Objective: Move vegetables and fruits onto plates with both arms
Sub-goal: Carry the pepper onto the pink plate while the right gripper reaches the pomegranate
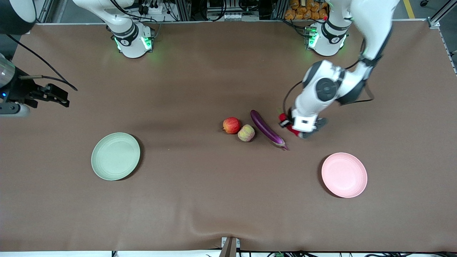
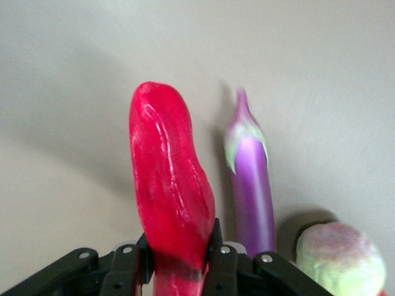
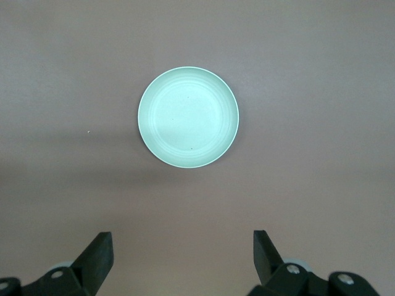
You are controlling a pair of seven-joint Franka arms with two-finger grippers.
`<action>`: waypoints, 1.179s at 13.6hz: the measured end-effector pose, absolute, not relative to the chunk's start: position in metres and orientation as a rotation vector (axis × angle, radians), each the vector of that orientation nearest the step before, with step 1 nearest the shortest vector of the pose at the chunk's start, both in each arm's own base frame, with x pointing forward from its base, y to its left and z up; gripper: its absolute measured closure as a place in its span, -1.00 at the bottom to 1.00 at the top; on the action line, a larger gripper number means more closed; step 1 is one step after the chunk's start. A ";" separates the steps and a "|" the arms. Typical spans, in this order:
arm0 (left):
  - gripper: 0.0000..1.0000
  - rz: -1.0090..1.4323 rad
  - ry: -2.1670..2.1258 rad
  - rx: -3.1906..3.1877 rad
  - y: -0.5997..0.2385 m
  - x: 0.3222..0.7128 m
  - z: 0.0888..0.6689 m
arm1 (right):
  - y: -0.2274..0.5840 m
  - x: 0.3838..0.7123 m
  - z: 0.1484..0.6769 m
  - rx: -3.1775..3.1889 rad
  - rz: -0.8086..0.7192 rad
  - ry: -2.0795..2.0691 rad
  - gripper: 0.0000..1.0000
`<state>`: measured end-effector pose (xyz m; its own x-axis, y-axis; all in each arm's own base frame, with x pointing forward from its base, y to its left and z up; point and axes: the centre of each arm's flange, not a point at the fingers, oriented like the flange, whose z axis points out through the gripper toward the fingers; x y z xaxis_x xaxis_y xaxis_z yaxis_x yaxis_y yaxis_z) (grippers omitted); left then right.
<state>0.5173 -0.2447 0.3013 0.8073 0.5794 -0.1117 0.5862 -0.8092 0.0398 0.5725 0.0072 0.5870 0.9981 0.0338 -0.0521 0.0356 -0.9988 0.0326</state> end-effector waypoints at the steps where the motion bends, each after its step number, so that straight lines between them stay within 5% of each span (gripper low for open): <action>1: 0.33 -0.117 0.963 2.915 -0.227 0.527 0.321 | 0.009 0.579 0.576 3.106 -0.097 0.060 -1.00; 6: 0.33 -0.024 1.054 2.865 -0.112 0.583 0.346 | 0.069 0.593 0.548 3.158 -0.110 0.109 -1.00; 10: 0.33 -0.059 1.048 2.852 -0.012 0.633 0.298 | 0.164 0.603 0.512 3.226 -0.100 -0.211 -1.00; 16: 0.33 -0.077 0.878 2.901 -0.006 0.656 0.235 | 0.358 0.588 0.422 3.148 -0.129 -0.632 -1.00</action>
<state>0.6562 -0.0057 0.2348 0.8315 0.5498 -0.0798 0.5553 -0.8268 0.0898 0.5883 0.3580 0.4222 0.9195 -0.3820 -0.0929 -0.3878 -0.9201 -0.0543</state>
